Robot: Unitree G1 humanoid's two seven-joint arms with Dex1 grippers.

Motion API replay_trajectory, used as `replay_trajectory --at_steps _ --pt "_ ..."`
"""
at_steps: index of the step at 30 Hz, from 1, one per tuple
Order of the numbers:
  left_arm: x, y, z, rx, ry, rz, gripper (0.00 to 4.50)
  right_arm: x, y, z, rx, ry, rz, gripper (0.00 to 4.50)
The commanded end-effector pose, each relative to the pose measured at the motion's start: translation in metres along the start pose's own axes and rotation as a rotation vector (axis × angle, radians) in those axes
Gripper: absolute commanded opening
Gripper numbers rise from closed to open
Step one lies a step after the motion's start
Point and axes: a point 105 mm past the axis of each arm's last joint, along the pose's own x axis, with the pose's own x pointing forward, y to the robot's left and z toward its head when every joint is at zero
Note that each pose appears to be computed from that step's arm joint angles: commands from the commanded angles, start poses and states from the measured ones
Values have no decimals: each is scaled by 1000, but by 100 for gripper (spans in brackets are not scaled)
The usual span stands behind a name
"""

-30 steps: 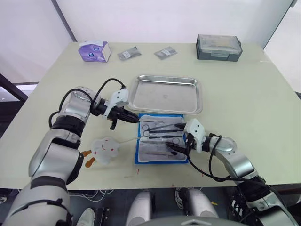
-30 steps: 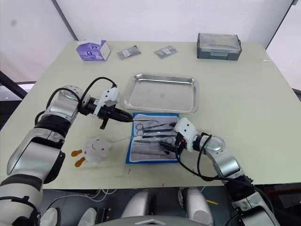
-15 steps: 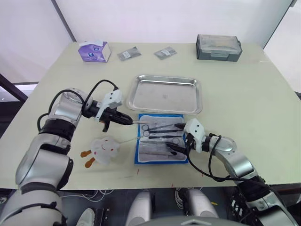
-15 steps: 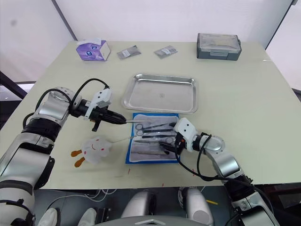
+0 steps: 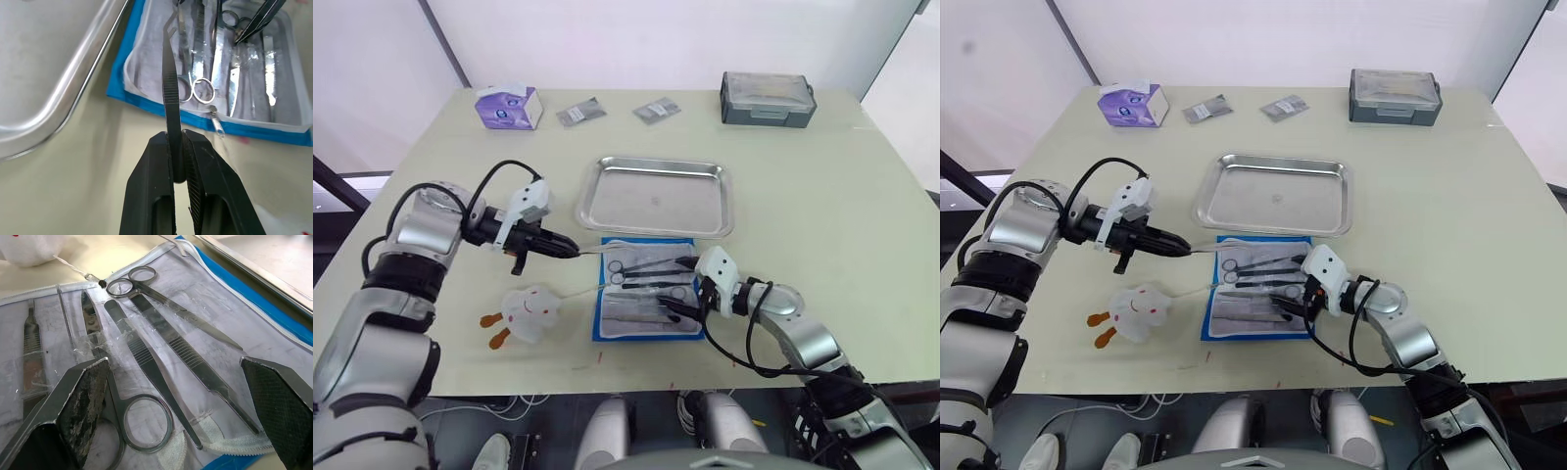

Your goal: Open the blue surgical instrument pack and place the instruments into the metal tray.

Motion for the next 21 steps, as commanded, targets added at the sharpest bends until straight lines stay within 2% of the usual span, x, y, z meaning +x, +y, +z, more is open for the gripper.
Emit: replay_trajectory --at_steps 1,4,10,12,16,21 --pt "-15 4 32 18 -172 49 8 -2 10 -57 85 213 -4 450" --pt "-15 19 56 -4 -335 162 8 -2 10 -57 86 213 -3 450" --pt "-7 39 73 -62 -457 357 8 -2 10 -57 84 214 -2 450" --pt "-4 47 74 -81 -462 438 8 -2 10 -57 83 215 -2 450" --pt "-1 71 66 -118 -353 704 8 -3 10 -57 80 218 -4 450" --pt "12 75 66 -185 -313 778 8 -2 9 -56 78 217 -2 450"
